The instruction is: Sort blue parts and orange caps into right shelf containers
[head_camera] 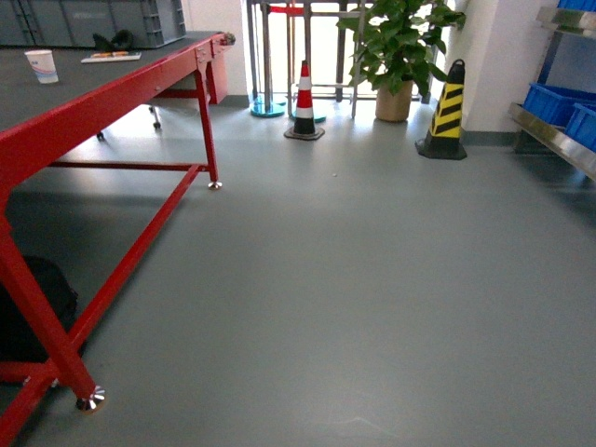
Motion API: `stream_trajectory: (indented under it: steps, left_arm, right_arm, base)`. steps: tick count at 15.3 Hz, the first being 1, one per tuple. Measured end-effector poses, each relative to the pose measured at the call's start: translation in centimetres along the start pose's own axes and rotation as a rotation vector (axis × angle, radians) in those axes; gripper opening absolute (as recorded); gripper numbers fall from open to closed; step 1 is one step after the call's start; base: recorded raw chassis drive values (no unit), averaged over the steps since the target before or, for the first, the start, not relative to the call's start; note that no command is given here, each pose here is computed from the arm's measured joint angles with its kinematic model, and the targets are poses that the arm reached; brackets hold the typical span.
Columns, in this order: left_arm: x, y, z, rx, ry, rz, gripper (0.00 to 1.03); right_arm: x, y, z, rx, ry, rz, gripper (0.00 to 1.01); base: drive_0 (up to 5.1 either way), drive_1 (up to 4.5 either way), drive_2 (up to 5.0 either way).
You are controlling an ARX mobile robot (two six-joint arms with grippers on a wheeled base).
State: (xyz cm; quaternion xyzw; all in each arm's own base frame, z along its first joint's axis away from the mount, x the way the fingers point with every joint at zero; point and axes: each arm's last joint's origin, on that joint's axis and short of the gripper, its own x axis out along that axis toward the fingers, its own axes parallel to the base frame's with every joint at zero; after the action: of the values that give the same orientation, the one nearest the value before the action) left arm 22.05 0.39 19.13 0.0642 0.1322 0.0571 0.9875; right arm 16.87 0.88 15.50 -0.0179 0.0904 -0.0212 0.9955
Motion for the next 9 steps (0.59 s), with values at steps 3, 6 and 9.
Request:
stream_trajectory:
  steps: [3, 6, 9]
  left_arm:
    - [0.03, 0.06, -0.09, 0.0, 0.008, 0.005, 0.44]
    - [0.01, -0.04, -0.02, 0.0, 0.001, -0.005, 0.44]
    - [0.02, 0.01, -0.02, 0.0, 0.002, 0.001, 0.44]
  right_arm:
    - [0.02, 0.02, -0.05, -0.001, 0.003, 0.003, 0.42]
    - [0.01, 0.0, -0.01, 0.0, 0.0, 0.0, 0.42]
    - [0.01, 0.0, -0.01, 0.0, 0.0, 0.001, 0.42]
  base:
    - [-1.4, -1.41, -1.4]
    - [-1.8, -1.8, -1.8]
    - [-1.8, -1.84, -1.8]
